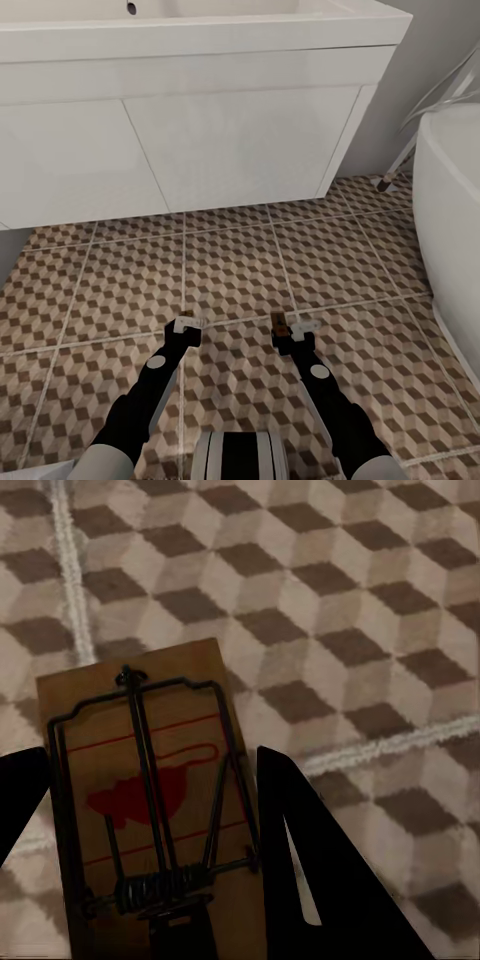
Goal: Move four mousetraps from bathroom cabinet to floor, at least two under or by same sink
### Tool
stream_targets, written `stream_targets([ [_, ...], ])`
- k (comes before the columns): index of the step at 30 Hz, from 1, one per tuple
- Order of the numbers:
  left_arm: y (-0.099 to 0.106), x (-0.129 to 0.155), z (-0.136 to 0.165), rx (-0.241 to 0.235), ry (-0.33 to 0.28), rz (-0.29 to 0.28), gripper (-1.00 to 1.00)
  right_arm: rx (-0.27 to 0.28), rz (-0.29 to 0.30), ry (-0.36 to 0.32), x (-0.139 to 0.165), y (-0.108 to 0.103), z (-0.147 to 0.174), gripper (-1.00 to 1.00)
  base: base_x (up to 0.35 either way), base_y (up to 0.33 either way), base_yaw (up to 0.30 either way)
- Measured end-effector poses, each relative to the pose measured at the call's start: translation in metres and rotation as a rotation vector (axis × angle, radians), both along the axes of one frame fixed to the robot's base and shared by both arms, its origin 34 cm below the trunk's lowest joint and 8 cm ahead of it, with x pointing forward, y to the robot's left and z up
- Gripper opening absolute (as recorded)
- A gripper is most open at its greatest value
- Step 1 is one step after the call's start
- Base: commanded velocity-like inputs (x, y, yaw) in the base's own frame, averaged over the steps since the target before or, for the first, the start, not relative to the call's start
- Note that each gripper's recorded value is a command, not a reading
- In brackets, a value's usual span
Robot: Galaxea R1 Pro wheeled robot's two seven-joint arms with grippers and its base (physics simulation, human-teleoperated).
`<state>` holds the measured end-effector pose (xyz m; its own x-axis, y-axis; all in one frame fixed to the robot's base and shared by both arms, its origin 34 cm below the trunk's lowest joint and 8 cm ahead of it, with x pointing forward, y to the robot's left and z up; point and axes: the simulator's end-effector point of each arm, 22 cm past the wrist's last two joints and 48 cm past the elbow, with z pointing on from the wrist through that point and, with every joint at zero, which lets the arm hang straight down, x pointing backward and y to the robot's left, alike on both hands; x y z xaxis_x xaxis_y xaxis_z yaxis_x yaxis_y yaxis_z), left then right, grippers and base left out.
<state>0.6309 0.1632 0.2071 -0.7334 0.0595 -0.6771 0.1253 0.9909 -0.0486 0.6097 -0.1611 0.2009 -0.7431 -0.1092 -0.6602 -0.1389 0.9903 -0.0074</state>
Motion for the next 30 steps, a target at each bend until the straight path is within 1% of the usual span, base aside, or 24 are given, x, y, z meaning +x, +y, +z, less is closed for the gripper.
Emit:
stream_targets([
  [4,-0.001,-0.006,-0.012,0.0,0.019,-0.002,-1.0,0.0,0.0,0.022,-0.007,0.0,-0.012,-1.0,0.0,0.0,0.0],
  [9,-0.008,-0.015,-0.026,-0.002,0.039,-0.021,-1.0,-0.001,-0.001,0.047,-0.016,-0.001,-0.027,-1.0,0.0,0.0,0.0],
  [17,-0.01,-0.03,-0.051,-0.004,0.082,-0.028,-1.0,-0.002,0.0,0.088,-0.03,-0.001,-0.05,-1.0,0.0,0.0,0.0],
  [26,-0.008,-0.032,-0.053,0.0,0.087,-0.027,-1.0,-0.002,0.001,0.084,-0.029,-0.001,-0.05,-1.0,0.0,0.0,0.0],
  [30,-0.008,-0.039,-0.059,0.001,0.11,-0.023,-1.0,-0.008,0.024,0.072,-0.027,0.005,-0.047,-1.0,0.0,0.0,0.0],
])
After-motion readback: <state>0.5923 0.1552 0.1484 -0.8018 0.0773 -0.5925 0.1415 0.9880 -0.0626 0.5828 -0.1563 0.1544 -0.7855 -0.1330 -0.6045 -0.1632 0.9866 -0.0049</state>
